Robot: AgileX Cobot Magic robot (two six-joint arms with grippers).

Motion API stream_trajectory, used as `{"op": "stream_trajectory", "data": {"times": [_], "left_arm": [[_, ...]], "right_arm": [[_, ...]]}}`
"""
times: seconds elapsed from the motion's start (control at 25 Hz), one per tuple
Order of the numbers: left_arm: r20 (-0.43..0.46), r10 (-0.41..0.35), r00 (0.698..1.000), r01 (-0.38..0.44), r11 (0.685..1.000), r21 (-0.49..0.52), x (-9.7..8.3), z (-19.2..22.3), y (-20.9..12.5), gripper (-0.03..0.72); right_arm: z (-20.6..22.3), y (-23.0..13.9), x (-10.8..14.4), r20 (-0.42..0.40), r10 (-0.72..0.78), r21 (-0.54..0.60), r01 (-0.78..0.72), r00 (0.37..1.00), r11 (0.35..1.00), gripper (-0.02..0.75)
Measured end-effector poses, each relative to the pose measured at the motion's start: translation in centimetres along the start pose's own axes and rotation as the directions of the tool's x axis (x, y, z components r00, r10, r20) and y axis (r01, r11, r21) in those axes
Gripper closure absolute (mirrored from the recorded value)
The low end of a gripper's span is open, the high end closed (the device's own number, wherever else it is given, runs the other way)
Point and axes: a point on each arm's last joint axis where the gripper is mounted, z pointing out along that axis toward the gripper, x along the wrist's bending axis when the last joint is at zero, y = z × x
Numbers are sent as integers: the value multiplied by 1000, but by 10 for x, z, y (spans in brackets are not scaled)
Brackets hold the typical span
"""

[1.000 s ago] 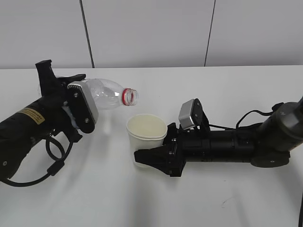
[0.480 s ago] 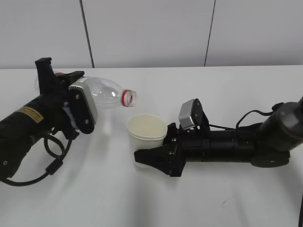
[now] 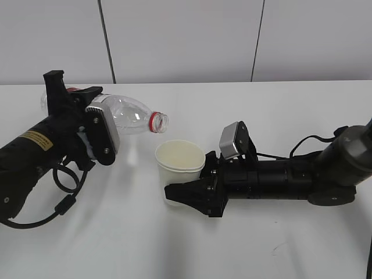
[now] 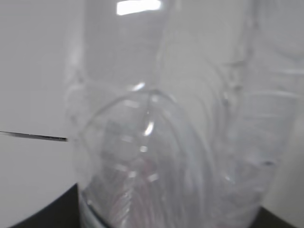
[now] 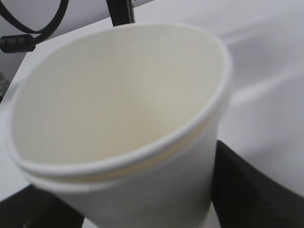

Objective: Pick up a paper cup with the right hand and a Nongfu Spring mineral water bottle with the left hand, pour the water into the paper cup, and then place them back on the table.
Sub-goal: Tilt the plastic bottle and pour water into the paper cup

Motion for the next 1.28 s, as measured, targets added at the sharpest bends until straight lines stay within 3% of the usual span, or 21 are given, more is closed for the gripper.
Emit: {"op": "stream_trajectory", "data": {"times": [1.28], "left_arm": [[-1,80,997,-80,997,-1,0,0,0,365]], "right_arm": [[1,0,0,-2,-1,0,1,1000,1000,210]]}}
